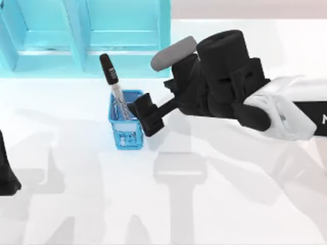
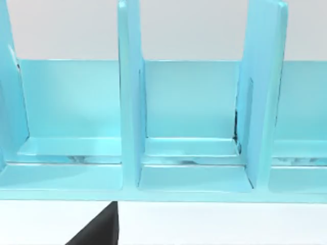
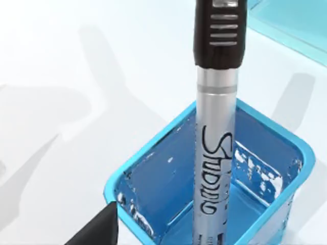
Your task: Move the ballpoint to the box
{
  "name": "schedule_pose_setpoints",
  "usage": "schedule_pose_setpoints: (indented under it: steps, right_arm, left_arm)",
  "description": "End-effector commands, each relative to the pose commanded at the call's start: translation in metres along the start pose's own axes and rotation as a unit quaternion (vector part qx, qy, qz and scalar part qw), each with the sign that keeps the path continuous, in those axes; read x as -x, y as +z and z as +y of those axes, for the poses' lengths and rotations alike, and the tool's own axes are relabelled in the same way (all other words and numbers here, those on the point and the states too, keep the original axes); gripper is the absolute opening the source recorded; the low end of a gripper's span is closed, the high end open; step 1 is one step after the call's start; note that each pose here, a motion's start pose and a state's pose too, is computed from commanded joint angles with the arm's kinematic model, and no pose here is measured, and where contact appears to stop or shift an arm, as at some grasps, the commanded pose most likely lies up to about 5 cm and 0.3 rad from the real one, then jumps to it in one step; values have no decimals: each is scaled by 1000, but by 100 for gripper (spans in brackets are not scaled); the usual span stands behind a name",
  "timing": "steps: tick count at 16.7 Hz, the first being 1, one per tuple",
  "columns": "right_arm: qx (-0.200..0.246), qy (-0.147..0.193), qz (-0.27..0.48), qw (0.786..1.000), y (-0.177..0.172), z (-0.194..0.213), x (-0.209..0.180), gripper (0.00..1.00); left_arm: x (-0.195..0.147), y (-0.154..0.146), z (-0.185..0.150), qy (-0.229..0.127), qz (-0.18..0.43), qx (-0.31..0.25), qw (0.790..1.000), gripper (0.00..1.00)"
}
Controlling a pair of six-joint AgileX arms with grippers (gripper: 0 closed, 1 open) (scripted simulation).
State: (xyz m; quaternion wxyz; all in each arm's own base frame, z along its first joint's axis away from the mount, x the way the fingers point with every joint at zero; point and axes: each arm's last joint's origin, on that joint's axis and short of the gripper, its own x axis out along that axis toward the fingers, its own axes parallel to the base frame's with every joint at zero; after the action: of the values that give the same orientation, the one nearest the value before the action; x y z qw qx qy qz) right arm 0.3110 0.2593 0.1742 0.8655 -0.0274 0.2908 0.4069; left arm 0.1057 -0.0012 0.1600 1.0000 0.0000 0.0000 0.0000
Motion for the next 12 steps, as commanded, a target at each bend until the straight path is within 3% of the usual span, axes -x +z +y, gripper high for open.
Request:
schedule_pose_setpoints:
  steps: [8,12]
  right_arm:
    - [0,4,7,1000,-2,1,-11,100]
    - [1,5,6,1000,2,2,-52,100]
  left_arm:
    - [0,0,0,0,0,0,1000,100]
    - [0,0,0,0,0,0,1000,100]
